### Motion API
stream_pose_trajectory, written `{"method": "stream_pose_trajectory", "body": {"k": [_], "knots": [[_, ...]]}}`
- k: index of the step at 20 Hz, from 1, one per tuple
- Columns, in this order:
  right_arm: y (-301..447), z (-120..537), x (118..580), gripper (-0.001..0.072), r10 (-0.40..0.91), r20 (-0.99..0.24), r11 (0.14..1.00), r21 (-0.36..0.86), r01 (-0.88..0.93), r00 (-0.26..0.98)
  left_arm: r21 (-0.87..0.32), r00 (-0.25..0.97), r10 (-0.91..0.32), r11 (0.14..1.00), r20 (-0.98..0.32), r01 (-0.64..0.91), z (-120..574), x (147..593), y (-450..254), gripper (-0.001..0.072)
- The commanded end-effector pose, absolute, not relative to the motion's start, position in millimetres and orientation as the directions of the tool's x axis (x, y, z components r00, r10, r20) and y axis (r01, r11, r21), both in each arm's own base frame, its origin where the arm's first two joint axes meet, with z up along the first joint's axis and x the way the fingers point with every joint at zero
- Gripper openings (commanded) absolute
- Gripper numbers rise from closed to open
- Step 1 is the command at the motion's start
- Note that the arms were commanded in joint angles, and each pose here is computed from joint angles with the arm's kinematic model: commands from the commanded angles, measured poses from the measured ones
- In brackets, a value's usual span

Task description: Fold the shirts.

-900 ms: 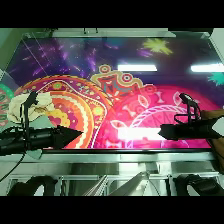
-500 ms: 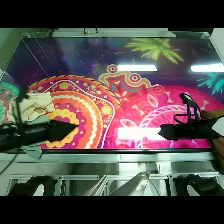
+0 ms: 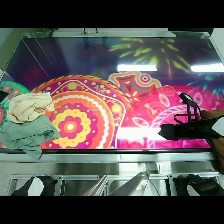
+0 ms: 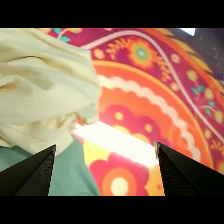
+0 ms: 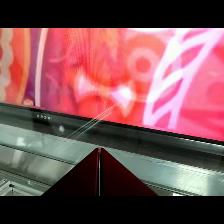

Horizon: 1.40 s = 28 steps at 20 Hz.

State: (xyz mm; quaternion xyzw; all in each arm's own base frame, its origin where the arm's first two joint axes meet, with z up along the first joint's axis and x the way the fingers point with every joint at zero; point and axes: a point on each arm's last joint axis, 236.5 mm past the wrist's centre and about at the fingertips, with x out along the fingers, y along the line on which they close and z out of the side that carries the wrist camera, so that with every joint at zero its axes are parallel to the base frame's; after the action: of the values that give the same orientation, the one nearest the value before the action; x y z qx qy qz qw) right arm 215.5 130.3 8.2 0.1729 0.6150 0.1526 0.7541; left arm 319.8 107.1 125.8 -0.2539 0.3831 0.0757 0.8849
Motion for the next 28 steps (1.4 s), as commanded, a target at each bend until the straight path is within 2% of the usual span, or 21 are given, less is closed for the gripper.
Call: {"method": "stream_pose_trajectory", "body": {"k": [1,6,9,10,11,12,14,17,20,22,25,26,28], "knots": [[130,8,215,0.0015,0.443,-0.875,0.894,0.449,-0.017,0.197,-0.401,0.605,-0.064,0.802,-0.794,-0.442,74,340,156,0.0718],[130,8,215,0.0015,0.443,-0.875,0.894,0.448,-0.017,0.197,-0.437,0.426,-0.239,0.771,-0.873,-0.463,-20,366,139,0.0717],[130,8,216,0.0015,0.443,-0.875,0.894,0.448,-0.017,0.197,-0.444,0.365,-0.293,0.77,-0.884,-0.457,-58,377,120,0.0685],[130,8,215,0.0015,0.443,-0.875,0.894,0.448,-0.017,0.197,-0.443,0.357,-0.297,0.773,-0.885,-0.454,-64,381,116,0.0529],[130,8,215,0.0015,0.443,-0.875,0.894,0.448,-0.017,0.197,-0.442,0.352,-0.302,0.777,-0.886,-0.448,-67,383,111,0.0204],[130,8,215,0.0015,0.443,-0.875,0.894,0.448,-0.017,0.197,-0.444,0.35,-0.307,0.781,-0.885,-0.439,-67,384,107,0.0],[130,8,215,0.0015,0.443,-0.875,0.894,0.448,-0.017,0.197,-0.472,0.369,-0.331,0.781,-0.869,-0.409,-50,393,97,0.0],[130,8,215,0.0015,0.443,-0.875,0.894,0.448,-0.017,0.197,-0.566,0.422,-0.431,0.775,-0.798,-0.28,19,412,59,-0.0001],[130,8,215,0.0015,0.443,-0.875,0.894,0.448,-0.017,0.197,-0.699,0.478,-0.624,0.714,-0.618,0.028,140,422,-37,0.0],[130,8,215,0.0015,0.443,-0.875,0.894,0.448,-0.017,0.197,-0.734,0.479,-0.752,0.619,-0.453,0.28,230,409,-115,0.0001],[130,8,215,0.0015,0.443,-0.874,0.893,0.449,-0.017,0.197,-0.651,0.445,-0.842,0.525,-0.304,0.548,322,370,-201,0.002],[130,8,215,0.0015,0.443,-0.874,0.893,0.449,-0.017,0.197,-0.621,0.42,-0.861,0.502,-0.288,0.603,337,356,-223,0.002],[130,8,215,0.0015,0.443,-0.875,0.893,0.449,-0.017,0.196,-0.595,0.382,-0.862,0.507,-0.334,0.623,337,339,-249,0.002]]}}
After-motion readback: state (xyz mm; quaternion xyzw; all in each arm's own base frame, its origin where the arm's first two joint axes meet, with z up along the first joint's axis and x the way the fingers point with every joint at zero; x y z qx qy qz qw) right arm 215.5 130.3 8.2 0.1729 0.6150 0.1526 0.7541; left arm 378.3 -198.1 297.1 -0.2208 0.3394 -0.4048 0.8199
